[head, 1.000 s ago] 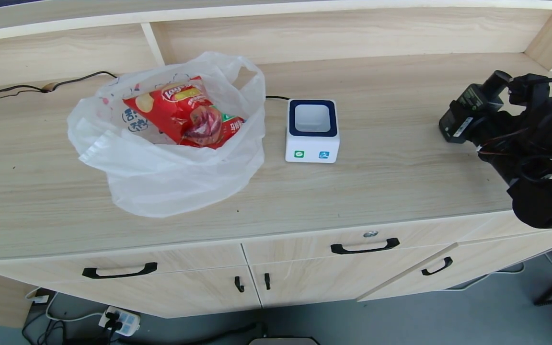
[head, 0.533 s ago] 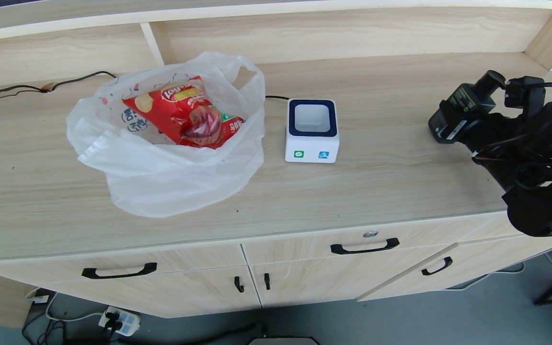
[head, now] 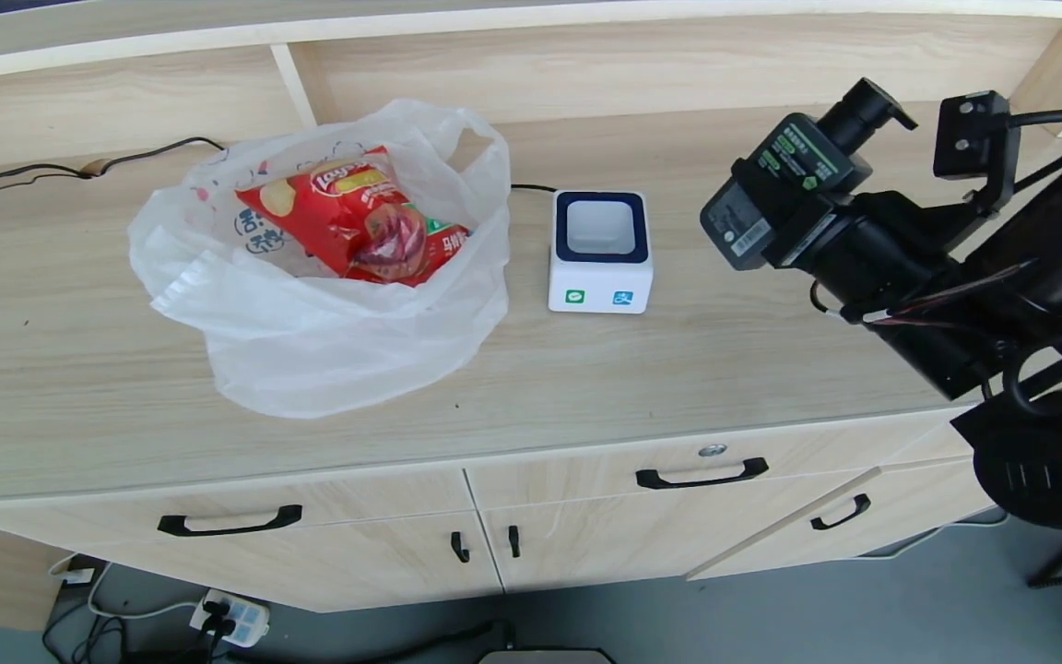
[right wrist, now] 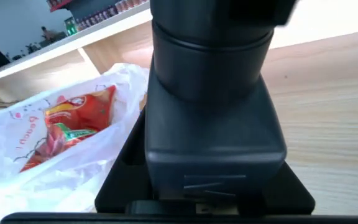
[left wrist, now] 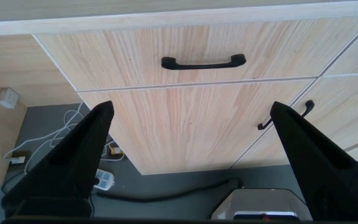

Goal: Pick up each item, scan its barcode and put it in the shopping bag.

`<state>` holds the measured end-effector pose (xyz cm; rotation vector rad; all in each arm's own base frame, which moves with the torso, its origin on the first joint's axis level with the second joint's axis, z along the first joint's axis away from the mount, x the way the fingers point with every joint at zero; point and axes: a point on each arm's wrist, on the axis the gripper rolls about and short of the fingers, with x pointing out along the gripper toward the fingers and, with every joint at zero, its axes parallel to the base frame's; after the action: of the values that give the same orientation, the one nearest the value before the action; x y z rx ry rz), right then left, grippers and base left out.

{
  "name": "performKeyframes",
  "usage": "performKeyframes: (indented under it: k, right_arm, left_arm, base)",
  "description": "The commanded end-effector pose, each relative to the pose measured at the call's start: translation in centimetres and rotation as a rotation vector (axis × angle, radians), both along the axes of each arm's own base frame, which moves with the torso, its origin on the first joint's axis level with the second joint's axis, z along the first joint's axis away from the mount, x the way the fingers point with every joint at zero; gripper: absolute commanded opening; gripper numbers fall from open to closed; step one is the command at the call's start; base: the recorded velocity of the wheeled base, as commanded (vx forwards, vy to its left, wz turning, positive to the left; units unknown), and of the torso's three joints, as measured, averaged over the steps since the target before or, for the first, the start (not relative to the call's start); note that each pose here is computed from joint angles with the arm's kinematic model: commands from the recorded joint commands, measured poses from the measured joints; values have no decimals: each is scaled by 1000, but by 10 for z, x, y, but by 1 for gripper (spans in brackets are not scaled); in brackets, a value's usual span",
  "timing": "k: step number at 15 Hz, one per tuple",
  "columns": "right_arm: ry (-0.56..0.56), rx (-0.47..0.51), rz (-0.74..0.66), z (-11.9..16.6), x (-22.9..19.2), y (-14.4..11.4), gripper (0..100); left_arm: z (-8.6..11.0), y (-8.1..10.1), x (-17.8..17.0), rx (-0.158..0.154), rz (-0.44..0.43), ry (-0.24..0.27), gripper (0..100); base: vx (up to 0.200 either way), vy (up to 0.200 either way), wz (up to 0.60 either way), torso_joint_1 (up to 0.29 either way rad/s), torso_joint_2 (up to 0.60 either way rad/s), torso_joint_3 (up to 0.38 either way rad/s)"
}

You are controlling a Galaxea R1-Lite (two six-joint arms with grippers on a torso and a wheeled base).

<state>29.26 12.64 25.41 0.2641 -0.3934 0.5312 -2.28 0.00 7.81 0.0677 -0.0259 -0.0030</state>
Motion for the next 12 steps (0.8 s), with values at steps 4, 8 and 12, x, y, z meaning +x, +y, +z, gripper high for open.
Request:
performKeyframes:
  k: [4, 8, 12]
  right_arm:
    - [65, 166, 210, 14, -67, 23, 0]
    - [153, 239, 416, 10, -114, 40, 0]
    - [185, 285, 581, 17, -134, 55, 0]
  left_arm:
    - [0, 0, 0, -3, -1, 3, 100]
    - [0, 0, 0, 1, -1, 4, 100]
    - [0, 0, 0, 6, -2, 4, 100]
  base:
    - [0, 0, 0, 0, 0, 0]
    - [0, 0, 0, 0, 0, 0]
    - [0, 0, 0, 0, 0, 0]
